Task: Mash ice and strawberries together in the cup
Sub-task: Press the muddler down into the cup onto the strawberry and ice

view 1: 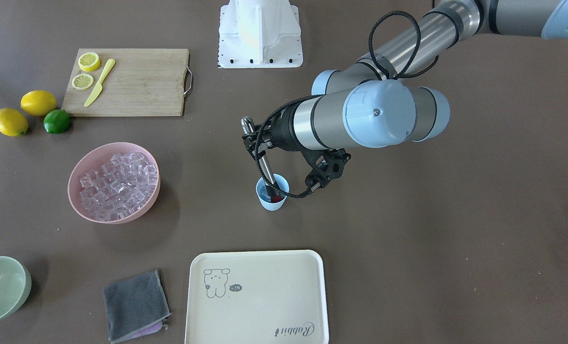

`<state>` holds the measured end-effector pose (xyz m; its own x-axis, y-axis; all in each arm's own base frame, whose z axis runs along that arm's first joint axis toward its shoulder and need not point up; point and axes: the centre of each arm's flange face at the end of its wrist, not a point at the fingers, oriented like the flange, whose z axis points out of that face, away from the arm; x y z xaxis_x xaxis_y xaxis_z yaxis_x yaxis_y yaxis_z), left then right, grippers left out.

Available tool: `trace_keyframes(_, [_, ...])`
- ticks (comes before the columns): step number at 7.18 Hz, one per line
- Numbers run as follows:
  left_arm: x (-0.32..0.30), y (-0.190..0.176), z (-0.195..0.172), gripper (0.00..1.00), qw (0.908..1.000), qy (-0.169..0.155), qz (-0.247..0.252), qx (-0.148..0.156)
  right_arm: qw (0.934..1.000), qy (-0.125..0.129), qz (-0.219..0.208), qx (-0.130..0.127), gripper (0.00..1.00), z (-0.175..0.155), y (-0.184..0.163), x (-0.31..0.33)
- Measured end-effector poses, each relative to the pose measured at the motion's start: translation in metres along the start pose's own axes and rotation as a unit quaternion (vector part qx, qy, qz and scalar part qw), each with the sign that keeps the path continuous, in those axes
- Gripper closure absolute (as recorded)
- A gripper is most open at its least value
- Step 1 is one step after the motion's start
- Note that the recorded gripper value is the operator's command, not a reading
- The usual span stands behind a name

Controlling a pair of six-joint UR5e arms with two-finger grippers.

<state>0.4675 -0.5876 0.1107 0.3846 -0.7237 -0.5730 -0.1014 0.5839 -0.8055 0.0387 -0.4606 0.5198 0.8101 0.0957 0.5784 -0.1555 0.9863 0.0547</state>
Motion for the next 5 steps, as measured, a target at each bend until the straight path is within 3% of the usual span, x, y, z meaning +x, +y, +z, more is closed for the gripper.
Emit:
trace_keyframes(3, [-0.006,0.000,0.028,1.00,0.9999,0.000,0.004,0.011,1.0000,0.000,-0.001,0.002,0.04,-0.002,0.001,-0.001])
trace_keyframes(5, [0.000,0.012,0.012,1.00,0.9998,0.012,-0.007,0.013,1.0000,0.000,-0.001,0.001,0.04,-0.001,0.000,-0.001])
